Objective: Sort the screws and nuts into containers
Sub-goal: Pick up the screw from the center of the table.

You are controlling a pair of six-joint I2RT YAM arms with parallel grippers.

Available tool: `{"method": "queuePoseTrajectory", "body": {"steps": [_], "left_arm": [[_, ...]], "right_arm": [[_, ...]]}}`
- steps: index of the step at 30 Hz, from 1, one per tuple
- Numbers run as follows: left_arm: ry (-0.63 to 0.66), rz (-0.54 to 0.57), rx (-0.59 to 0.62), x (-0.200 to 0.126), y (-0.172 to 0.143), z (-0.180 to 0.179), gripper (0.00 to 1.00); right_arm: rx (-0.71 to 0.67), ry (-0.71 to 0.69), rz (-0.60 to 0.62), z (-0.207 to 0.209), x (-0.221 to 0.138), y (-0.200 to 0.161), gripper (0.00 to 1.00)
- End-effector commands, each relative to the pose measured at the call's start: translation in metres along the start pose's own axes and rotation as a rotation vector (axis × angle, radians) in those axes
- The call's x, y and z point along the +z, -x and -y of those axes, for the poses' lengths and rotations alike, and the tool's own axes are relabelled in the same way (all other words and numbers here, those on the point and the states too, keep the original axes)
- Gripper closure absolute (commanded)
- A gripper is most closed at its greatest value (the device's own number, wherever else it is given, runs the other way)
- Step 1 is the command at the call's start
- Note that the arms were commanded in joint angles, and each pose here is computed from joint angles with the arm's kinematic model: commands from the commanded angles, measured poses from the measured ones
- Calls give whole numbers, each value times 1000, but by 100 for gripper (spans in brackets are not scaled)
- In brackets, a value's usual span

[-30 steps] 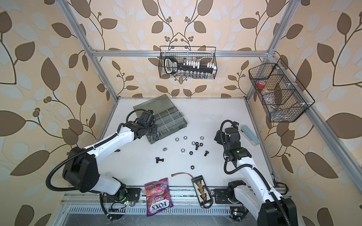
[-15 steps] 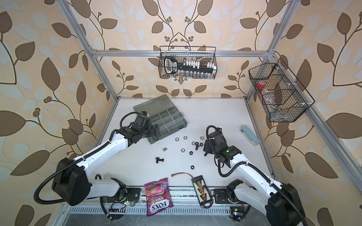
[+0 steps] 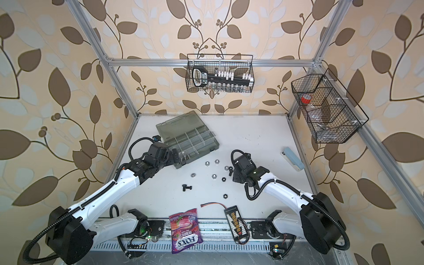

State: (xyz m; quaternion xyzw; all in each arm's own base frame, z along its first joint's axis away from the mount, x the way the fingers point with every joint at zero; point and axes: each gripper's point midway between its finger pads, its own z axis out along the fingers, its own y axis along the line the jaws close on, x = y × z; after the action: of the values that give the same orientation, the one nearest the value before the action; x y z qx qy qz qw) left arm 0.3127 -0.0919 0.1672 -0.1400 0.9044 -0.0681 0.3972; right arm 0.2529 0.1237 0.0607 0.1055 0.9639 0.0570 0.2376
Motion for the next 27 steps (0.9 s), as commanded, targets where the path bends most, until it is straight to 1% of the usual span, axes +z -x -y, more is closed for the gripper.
{"method": "queuePoseTrajectory", "body": {"steps": [1, 6, 13, 17, 21, 27], "left_arm": [[28, 40, -31, 0, 10, -5, 1], [20, 35, -37, 3, 10, -2, 1], [14, 35, -32, 5, 10, 0, 1], [14, 26, -29, 7, 9, 1, 1], [14, 27, -28, 7, 9, 1, 1], [17, 27, -24, 8, 9, 0, 1]], "right_arm": [[0, -38, 0, 1, 3, 4, 41], [14, -71, -40, 5, 13, -5, 43], [15, -125, -38, 12, 24, -6, 46], [15, -142, -51, 12, 31, -8, 51], [15, -155, -53, 15, 34, -9, 55], [17, -159, -60, 18, 35, -14, 67]]}}
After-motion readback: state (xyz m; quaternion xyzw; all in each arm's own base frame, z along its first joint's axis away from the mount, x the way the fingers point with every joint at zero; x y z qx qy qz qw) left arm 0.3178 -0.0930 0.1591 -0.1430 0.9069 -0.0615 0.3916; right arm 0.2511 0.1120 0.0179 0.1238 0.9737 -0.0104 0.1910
